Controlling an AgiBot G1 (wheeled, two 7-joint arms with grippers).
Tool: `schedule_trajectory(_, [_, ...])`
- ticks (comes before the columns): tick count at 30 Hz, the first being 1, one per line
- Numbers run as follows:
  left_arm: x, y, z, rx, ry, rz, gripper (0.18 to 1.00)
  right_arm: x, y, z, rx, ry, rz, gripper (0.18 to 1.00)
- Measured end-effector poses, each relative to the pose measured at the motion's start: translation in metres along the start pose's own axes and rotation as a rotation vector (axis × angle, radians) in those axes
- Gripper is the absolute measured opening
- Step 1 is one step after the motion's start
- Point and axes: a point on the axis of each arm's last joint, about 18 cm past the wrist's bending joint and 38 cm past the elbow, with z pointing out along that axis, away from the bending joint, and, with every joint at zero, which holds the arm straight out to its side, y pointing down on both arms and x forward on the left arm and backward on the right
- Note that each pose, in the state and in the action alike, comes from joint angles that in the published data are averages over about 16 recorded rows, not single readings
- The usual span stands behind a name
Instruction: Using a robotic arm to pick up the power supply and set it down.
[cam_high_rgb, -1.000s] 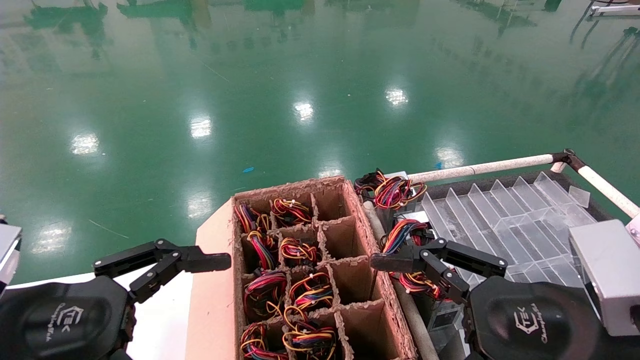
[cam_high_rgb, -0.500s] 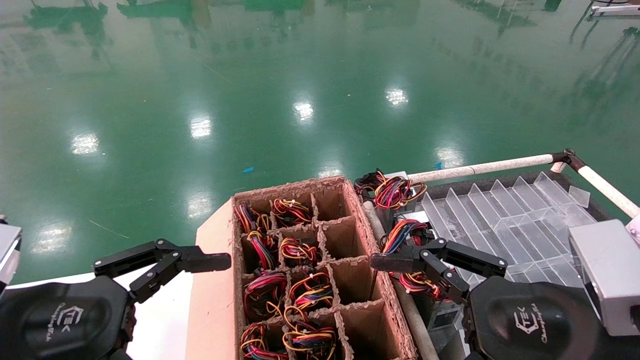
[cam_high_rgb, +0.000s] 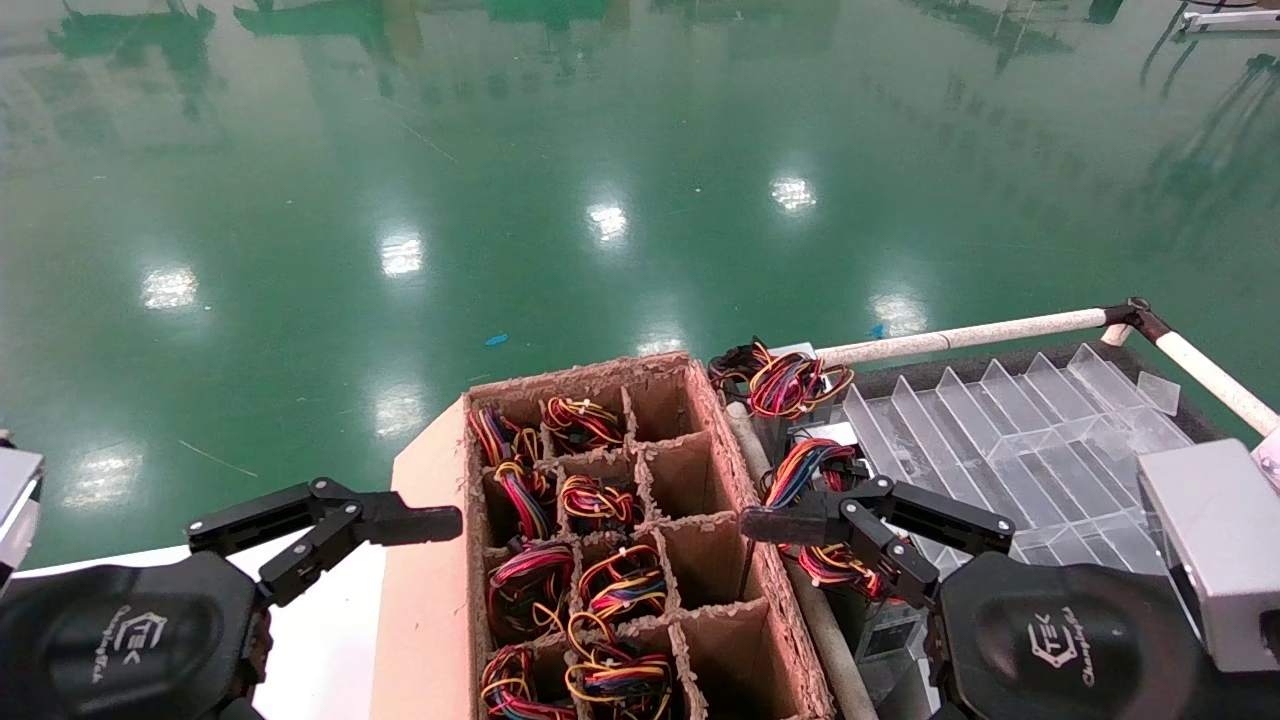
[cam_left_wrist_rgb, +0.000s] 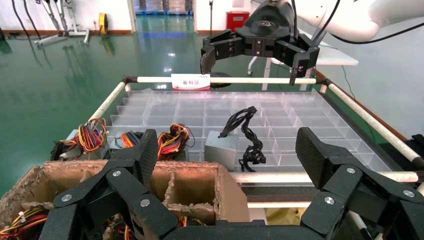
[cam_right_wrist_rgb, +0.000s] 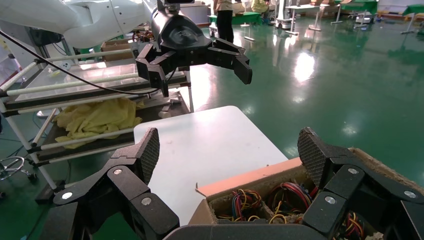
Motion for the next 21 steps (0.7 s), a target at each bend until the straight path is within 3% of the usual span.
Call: schedule_trajectory(21, [0.0, 0.0, 0.0, 0.0, 0.0, 0.0, 0.986, 0.0, 0.0, 0.0, 0.0, 0.0, 0.0, 1.0])
